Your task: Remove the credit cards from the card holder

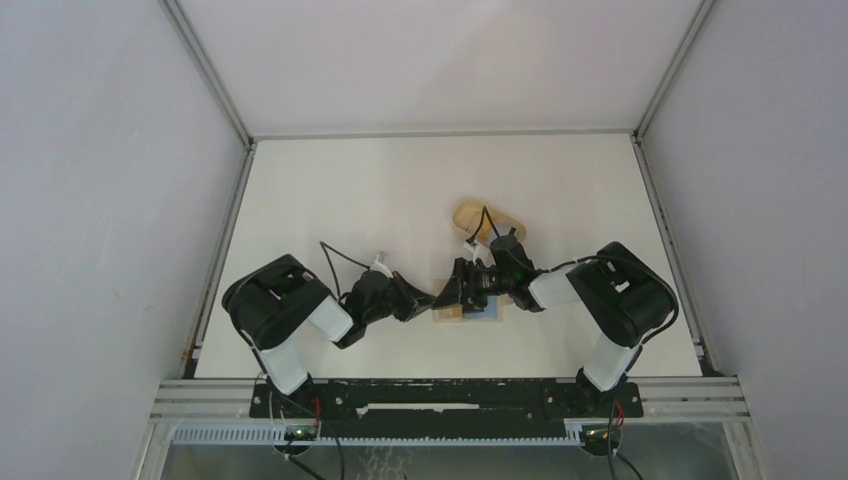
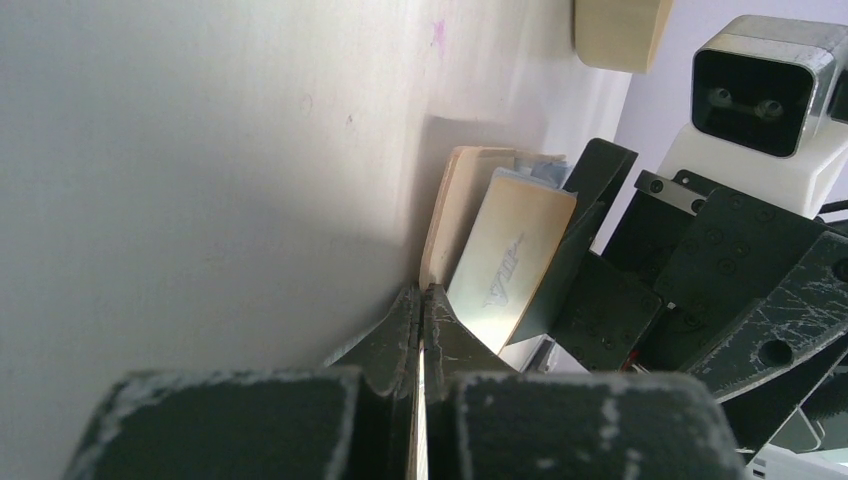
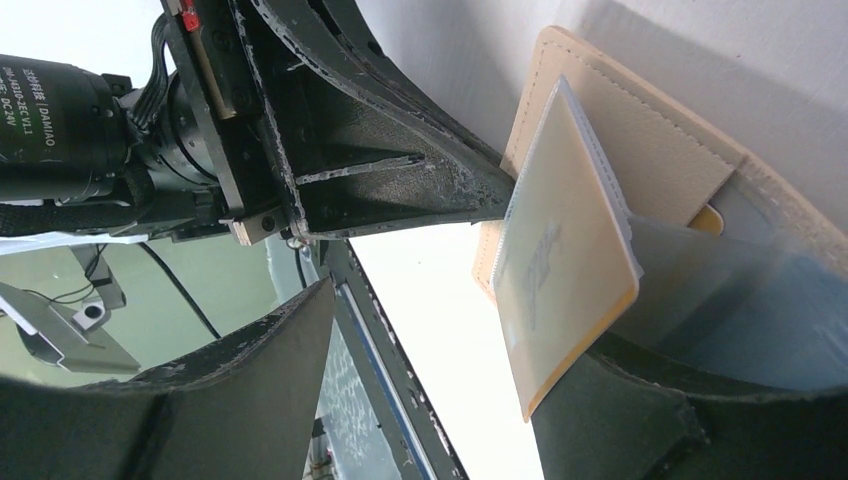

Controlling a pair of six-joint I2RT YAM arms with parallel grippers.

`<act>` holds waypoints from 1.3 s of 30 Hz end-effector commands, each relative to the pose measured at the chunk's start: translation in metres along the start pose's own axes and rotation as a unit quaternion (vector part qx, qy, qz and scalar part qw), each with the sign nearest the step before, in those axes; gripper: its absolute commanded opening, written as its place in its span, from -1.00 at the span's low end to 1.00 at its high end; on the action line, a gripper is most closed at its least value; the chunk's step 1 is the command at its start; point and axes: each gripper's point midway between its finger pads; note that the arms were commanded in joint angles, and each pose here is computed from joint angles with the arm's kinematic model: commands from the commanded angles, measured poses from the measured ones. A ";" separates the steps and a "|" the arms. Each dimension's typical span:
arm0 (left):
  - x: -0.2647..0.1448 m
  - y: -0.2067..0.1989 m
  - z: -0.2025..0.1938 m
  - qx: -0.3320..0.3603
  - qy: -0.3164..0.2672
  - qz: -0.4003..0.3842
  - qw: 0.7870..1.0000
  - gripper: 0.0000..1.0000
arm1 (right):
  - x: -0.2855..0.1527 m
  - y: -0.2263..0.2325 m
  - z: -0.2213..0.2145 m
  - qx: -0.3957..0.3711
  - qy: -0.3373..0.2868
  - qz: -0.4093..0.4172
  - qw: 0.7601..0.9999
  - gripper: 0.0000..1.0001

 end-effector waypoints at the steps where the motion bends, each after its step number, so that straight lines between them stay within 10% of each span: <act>1: -0.022 0.095 -0.027 0.011 0.040 0.167 0.985 -1.00 | -0.006 -0.003 0.002 -0.015 -0.003 -0.023 1.000 0.50; 26: -0.021 0.094 -0.028 0.011 0.042 0.165 0.985 -1.00 | -0.063 -0.069 0.013 0.029 -0.049 -0.110 0.992 -0.16; 39: -0.022 0.094 -0.027 0.011 0.041 0.164 0.986 -1.00 | -0.069 -0.071 0.014 0.040 -0.052 -0.101 0.993 -1.00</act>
Point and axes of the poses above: each gripper's point midway between its finger pads, its own x axis out along the fingers, its own y axis along the line the jaws close on, z = x × y, and after that the axes turned 4 degrees about x, right-handed
